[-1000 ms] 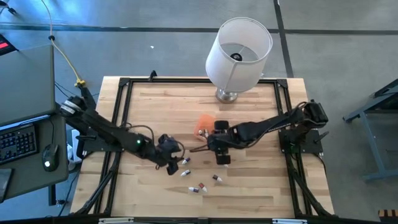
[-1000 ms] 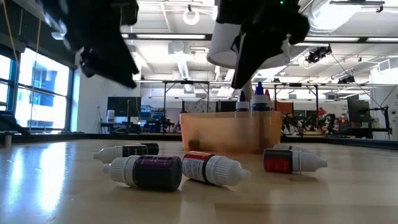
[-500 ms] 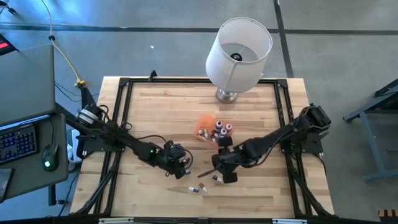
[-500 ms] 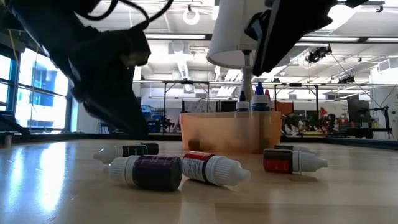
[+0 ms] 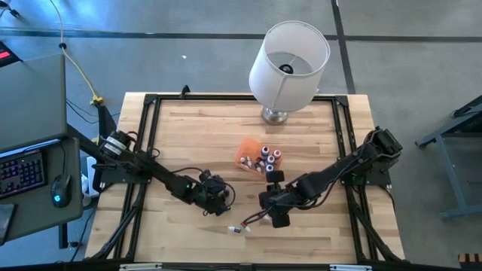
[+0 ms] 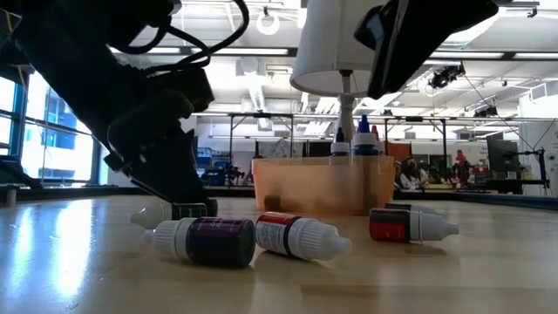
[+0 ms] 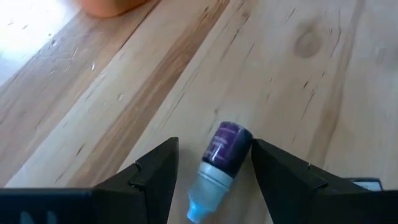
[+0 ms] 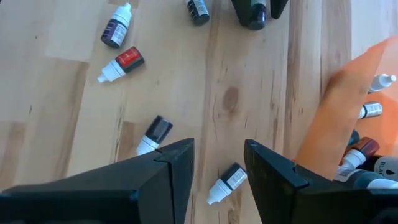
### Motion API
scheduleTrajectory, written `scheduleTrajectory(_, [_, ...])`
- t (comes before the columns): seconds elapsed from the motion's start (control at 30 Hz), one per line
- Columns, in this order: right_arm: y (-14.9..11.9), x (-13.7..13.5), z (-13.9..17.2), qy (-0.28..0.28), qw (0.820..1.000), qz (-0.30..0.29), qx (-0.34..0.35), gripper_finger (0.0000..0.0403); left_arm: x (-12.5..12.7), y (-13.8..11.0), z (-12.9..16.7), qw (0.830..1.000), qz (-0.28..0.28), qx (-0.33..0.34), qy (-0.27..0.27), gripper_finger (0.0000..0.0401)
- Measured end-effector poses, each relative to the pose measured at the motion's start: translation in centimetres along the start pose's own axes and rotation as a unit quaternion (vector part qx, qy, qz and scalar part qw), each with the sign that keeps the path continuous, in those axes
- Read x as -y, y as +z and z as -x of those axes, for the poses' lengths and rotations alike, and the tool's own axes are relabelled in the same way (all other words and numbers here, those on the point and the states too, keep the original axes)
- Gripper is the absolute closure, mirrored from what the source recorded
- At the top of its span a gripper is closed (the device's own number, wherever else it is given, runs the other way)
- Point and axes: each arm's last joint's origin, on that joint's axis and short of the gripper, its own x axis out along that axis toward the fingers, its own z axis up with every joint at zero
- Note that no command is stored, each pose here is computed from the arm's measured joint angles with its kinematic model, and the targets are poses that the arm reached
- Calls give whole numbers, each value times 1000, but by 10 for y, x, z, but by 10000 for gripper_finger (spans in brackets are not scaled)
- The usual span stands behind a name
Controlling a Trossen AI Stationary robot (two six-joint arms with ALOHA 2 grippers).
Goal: Pick & Place food coloring
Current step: Put the small purple food coloring bottle into the orange bin
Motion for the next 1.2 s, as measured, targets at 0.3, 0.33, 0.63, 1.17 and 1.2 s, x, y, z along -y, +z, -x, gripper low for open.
scheduleTrajectory(0.3, [0, 0, 0, 0, 1000, 0, 0, 269, 0, 1, -1, 999, -37, 22, 15, 199])
scheduleTrajectory(0.33, [0, 0, 0, 0, 1000, 0, 0, 269, -1, 1, -1, 999, -42, 20, 21, 199])
scheduleTrajectory(0.63, [0, 0, 0, 5, 1000, -11, -2, 270, -13, 10, -9, 999, 4, 16, 41, 199])
scheduleTrajectory(1.17, [0, 0, 0, 5, 1000, -11, -2, 269, -25, 12, -14, 996, 70, -35, 42, 327])
scheduleTrajectory(1.2, [0, 0, 0, 5, 1000, -11, -2, 269, -25, 12, -13, 996, 70, -33, 43, 338])
